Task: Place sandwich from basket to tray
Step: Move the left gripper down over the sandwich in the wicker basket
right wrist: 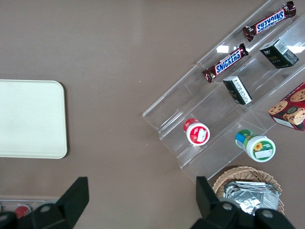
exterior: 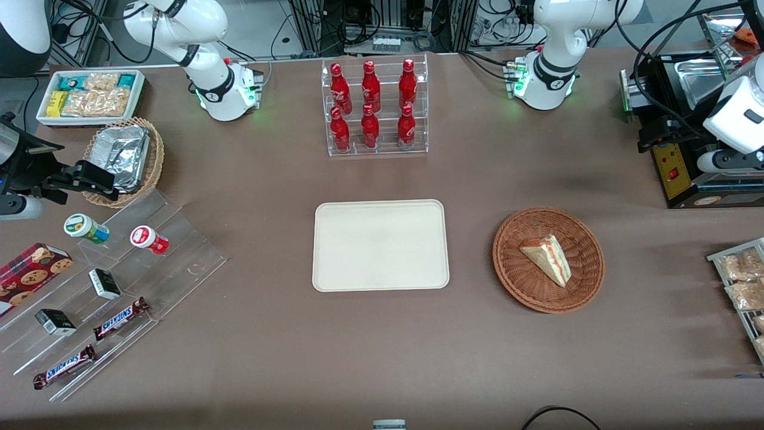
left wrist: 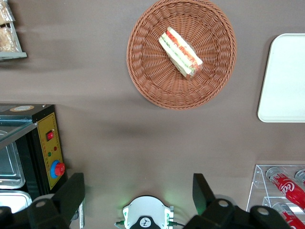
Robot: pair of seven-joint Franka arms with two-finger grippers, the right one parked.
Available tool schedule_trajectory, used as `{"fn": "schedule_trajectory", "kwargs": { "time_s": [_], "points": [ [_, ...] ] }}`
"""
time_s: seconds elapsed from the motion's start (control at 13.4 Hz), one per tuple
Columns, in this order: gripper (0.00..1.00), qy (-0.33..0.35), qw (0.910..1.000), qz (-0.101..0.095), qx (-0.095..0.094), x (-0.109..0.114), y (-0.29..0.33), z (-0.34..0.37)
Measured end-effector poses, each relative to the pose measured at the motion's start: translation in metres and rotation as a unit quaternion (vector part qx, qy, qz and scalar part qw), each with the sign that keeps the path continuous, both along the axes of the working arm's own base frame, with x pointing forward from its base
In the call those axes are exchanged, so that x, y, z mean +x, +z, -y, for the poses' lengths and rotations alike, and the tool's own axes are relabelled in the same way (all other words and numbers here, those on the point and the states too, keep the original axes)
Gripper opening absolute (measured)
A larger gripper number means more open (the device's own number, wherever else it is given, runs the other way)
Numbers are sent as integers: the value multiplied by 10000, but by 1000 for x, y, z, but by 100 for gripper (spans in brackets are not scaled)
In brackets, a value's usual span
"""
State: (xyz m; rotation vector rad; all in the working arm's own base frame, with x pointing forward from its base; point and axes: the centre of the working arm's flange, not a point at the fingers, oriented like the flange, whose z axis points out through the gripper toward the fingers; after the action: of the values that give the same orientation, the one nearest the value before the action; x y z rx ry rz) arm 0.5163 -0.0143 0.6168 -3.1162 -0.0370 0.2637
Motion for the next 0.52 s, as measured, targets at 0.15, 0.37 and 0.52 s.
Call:
{"fn": "schedule_trajectory", "kwargs": {
  "time_s": [0.15,0.37,0.52],
  "points": [
    [100,5,10000,0,1,1,0,0],
    [100,12,9999,-103,31,8,-13,-1],
    [100,41,9997,-190,139,23,-34,-3]
  ]
}}
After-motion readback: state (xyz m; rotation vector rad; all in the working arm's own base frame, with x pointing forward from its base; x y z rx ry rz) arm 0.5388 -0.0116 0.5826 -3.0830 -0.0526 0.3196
